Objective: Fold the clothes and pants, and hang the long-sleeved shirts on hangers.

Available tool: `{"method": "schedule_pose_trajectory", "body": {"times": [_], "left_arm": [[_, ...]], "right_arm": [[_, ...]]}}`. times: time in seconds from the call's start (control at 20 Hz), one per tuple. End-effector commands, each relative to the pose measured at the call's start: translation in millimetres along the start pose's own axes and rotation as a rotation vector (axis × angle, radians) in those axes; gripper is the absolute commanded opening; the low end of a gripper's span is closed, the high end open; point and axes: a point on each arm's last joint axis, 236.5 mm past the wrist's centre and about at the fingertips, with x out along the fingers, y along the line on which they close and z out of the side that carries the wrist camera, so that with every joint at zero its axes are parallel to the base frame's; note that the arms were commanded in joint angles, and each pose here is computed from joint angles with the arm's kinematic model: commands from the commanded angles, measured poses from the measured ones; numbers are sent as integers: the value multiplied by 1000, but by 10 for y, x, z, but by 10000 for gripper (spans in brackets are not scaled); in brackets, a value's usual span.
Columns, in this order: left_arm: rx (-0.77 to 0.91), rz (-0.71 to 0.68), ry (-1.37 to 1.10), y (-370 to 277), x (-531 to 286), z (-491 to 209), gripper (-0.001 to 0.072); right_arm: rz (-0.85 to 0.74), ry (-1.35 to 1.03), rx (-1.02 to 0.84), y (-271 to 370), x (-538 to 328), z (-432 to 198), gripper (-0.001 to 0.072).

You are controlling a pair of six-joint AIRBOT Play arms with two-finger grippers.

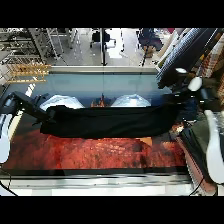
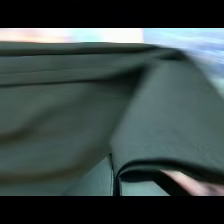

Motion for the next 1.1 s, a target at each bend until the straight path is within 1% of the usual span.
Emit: {"method": "schedule_pose_trajectory", "body": {"times": [0.0,0.15,0.2,0.25,0.3,0.35,0.4,0.5,0.6,0.7,0.75,0.85,0.95,1.05], "left_arm": [[30,8,-1,-129,-31,0,16],[43,2,14,-213,-141,-81,16],[46,0,22,-234,-151,-105,16],[45,-5,34,-242,-150,-132,16],[45,-8,42,-247,-148,-151,16],[45,-9,45,-249,-148,-157,16],[45,-9,46,-250,-148,-160,16],[45,-9,45,-249,-148,-157,16],[48,-9,47,-266,-137,-155,16],[56,-10,52,-300,-111,-156,16],[61,-10,54,-320,-98,-153,16],[75,-10,61,-375,-60,-151,16],[92,-10,73,-448,-11,-156,16],[105,-9,76,-499,26,-147,16]], "right_arm": [[206,42,-169,1631,279,-153,7],[284,59,-245,2814,854,-492,12],[295,73,-287,3053,1022,-643,173],[279,97,-323,3094,1112,-744,416],[236,117,-344,2959,1142,-764,498],[185,141,-330,2672,1118,-714,497],[143,170,-277,2284,1064,-637,497],[108,249,-118,1455,963,-575,501],[190,344,26,772,895,-710,520],[318,328,198,283,889,-757,520],[369,294,263,109,908,-750,520],[452,241,325,-131,987,-765,519],[517,227,335,-186,1116,-793,518],[563,215,311,-108,1274,-795,512]]}}
